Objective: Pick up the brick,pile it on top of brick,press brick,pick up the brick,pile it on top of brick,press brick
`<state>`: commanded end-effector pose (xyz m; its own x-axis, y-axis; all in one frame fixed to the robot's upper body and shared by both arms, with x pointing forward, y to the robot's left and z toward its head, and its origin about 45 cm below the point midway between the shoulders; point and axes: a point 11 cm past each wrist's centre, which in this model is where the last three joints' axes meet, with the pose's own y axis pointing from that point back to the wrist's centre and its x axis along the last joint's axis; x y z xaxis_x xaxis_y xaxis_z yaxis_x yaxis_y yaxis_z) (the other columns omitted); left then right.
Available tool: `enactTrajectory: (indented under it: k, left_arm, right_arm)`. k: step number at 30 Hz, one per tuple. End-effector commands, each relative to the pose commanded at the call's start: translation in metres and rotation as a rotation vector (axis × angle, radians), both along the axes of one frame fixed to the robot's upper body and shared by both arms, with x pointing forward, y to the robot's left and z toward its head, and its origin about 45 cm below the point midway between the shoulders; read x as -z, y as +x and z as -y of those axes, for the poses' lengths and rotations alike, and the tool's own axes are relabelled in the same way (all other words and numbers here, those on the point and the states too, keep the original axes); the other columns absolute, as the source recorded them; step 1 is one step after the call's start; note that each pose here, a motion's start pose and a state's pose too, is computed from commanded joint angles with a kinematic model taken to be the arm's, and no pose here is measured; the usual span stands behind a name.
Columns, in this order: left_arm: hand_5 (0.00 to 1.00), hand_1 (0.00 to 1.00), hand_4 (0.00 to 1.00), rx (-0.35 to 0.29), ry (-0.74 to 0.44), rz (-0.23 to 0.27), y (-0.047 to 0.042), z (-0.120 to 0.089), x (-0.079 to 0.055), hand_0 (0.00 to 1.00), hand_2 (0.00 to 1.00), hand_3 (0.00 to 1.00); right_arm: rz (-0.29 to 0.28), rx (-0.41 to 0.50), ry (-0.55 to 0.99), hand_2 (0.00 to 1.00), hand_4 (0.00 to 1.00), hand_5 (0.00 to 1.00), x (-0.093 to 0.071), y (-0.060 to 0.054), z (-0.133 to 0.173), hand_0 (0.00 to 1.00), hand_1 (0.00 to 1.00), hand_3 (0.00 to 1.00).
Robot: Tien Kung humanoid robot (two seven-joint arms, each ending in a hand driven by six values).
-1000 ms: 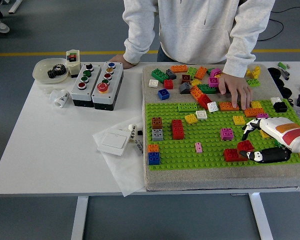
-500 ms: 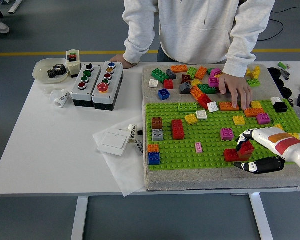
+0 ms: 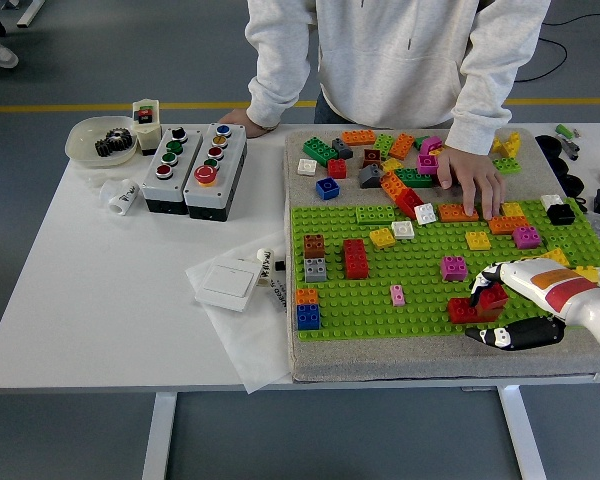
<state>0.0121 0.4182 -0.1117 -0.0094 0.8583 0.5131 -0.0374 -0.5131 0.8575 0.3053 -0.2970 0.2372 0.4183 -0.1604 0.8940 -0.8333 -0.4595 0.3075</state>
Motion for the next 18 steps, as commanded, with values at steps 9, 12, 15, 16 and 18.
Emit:
enactTrajectory:
  k: [9,12,15,16,18]
  left_arm:
    - [0.625,0.745,0.677,0.001,-0.001,0.0,0.0002,0.0005,0.0001,0.726,0.789,0.626]
    - [0.625,0.745,0.677,0.0,-0.001,0.0,-0.0001,0.0006,0.0002,0.726,0.789,0.626]
    - [0.625,0.747,0.677,0.0,-0.001,0.0,0.0003,0.0005,0.0001,0.726,0.789,0.626]
    - [0.625,0.747,0.677,0.0,0.0,0.001,0.0005,0.0004,0.0001,0.726,0.789,0.626]
    - [0.625,0.747,0.677,0.0,0.0,0.001,0.0006,0.0003,0.0,0.726,0.789,0.626]
  right_arm:
    - [-0.007,0.021,-0.003,0.694,0.822,0.473,0.0045,0.0031,0.0057,0.657,0.648,0.527]
    - [-0.009,0.025,-0.005,0.694,0.822,0.473,0.0057,0.0035,0.0072,0.657,0.648,0.527]
    - [-0.009,0.027,-0.008,0.694,0.823,0.474,0.0056,0.0039,0.0081,0.65,0.648,0.528]
    - [-0.008,0.027,-0.008,0.694,0.823,0.474,0.0053,0.0039,0.0083,0.65,0.648,0.528]
    - [-0.008,0.027,-0.01,0.694,0.823,0.474,0.0047,0.0036,0.0087,0.65,0.648,0.528]
